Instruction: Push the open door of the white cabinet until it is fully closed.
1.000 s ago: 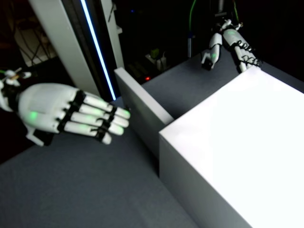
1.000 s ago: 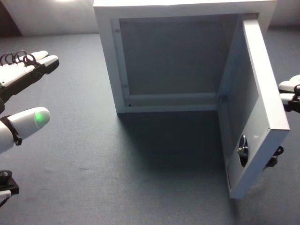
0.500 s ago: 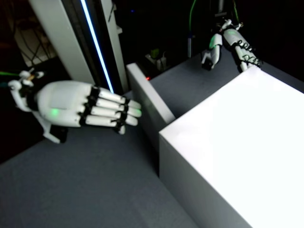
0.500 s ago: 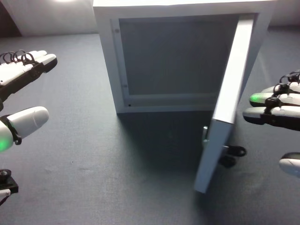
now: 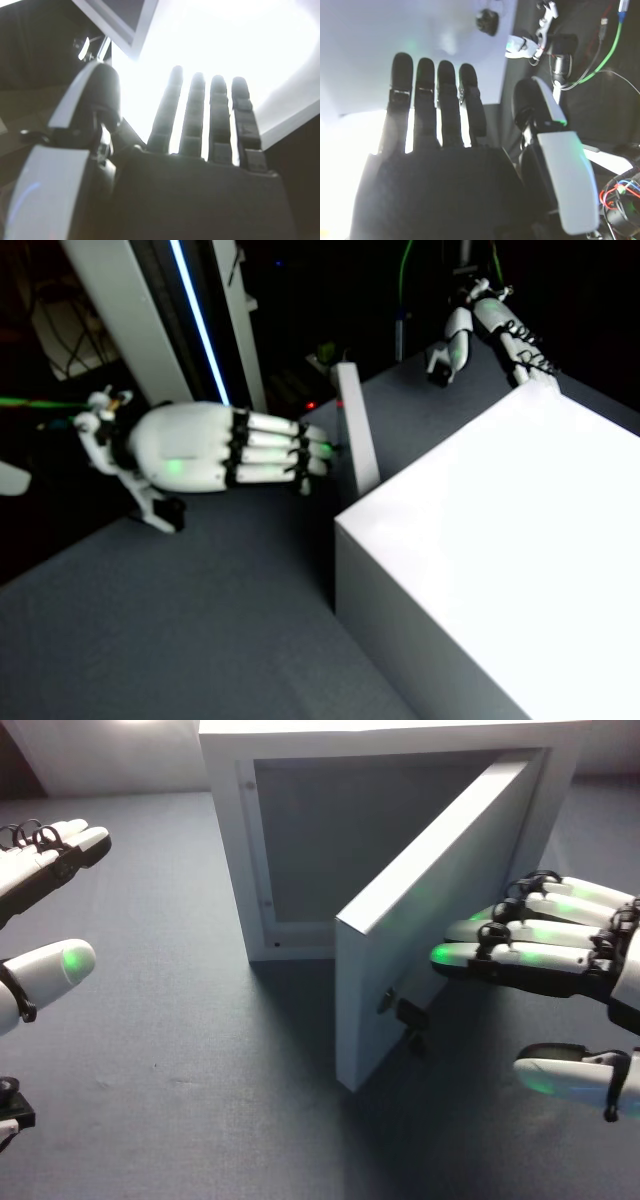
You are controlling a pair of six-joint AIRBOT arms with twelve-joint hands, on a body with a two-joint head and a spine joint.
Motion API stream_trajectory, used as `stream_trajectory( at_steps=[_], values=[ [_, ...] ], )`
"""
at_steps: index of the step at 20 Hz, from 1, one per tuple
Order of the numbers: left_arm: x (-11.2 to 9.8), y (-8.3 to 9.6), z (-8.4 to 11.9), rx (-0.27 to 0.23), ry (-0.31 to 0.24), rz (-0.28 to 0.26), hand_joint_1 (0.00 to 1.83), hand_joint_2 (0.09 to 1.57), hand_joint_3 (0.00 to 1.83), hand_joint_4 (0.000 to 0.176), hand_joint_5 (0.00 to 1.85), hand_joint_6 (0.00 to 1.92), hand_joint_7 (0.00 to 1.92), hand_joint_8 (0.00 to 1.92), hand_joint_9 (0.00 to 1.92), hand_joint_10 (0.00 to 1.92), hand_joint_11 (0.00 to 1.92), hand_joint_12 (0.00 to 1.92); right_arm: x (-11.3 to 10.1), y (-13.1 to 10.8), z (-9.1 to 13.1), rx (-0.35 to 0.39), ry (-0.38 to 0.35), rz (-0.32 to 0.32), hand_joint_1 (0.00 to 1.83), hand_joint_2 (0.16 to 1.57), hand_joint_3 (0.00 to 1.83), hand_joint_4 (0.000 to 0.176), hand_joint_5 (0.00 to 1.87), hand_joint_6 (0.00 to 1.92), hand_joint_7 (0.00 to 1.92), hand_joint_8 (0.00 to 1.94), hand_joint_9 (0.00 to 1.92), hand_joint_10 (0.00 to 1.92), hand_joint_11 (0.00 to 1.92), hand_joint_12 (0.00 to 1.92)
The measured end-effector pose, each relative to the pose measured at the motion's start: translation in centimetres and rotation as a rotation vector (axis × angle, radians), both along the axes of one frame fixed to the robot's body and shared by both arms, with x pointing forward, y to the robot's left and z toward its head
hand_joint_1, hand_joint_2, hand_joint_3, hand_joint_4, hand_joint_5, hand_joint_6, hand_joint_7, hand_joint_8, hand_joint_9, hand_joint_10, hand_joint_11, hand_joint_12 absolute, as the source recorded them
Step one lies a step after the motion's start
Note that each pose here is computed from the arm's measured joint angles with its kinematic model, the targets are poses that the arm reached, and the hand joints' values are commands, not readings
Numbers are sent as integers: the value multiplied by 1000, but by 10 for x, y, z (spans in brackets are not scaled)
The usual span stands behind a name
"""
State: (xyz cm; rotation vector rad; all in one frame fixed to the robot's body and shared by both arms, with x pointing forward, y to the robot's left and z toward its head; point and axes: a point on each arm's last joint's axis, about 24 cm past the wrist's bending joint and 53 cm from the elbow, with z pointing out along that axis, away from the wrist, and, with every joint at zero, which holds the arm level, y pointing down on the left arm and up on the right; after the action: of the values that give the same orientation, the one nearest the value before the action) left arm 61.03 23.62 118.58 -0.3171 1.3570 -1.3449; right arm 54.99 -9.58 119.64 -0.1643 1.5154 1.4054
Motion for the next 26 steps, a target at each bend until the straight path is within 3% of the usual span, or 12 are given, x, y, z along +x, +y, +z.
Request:
stream_trajectory(
  at_steps=[5,8,11,15,17,18,19,20,22,23,25,26],
  values=[
    [-1,0,0,-3,0,1,81,1500,0,0,74,0,9,0,0,0,0,173,5,16,0,18,-2,25,320,1367,0,0,216,1,206,0,45,441,0,1027],
    [-2,2,-2,0,3,5,107,1499,0,0,64,1,0,0,0,0,0,73,11,24,-3,13,0,32,377,1347,0,0,242,10,200,4,58,384,0,913],
    [-1,4,-2,-5,4,13,149,1492,0,0,56,0,0,0,0,0,0,6,16,31,-3,21,1,35,506,1311,0,0,263,11,226,4,94,367,0,1040],
    [-2,6,-4,-1,9,17,162,1480,0,0,56,4,0,0,0,0,19,11,20,44,-6,17,3,50,547,1303,0,0,248,6,201,3,85,391,0,1423],
    [-2,7,-3,-3,8,19,144,1479,0,0,57,3,0,0,0,0,27,19,24,49,-5,23,0,52,463,1321,1,0,197,1,248,20,112,395,0,1365],
    [-2,7,-3,-5,4,21,130,1482,0,0,55,1,0,0,0,0,19,19,26,51,-5,25,0,52,495,1309,0,0,213,5,273,17,134,385,0,1307],
    [-2,9,-3,-5,7,25,111,1487,2,0,59,1,0,0,0,0,21,28,28,53,-7,22,3,52,481,1309,1,0,240,10,253,5,116,317,0,1073],
    [-2,9,-3,-5,7,27,106,1487,2,0,65,3,0,0,0,0,21,31,29,55,-7,21,3,53,507,1306,0,0,224,3,260,2,159,243,0,1059],
    [-2,10,-4,-3,9,28,66,1491,0,0,71,0,0,0,0,0,3,109,33,61,-8,15,4,55,546,1286,0,0,187,0,191,0,147,100,0,793],
    [-2,10,-4,-3,8,28,39,1490,0,0,57,1,0,0,0,0,0,99,36,64,-8,16,2,53,472,1297,1,0,166,0,167,0,124,66,0,670],
    [-2,10,-4,-5,8,30,78,1491,0,0,66,4,0,0,0,0,0,88,42,68,-7,17,0,48,301,1343,8,0,120,3,155,0,106,40,0,682],
    [-2,10,-4,-5,8,30,85,1492,0,0,68,2,0,0,0,0,0,39,47,70,-8,6,2,42,230,1369,5,0,64,4,69,0,41,9,0,490]
  ],
)
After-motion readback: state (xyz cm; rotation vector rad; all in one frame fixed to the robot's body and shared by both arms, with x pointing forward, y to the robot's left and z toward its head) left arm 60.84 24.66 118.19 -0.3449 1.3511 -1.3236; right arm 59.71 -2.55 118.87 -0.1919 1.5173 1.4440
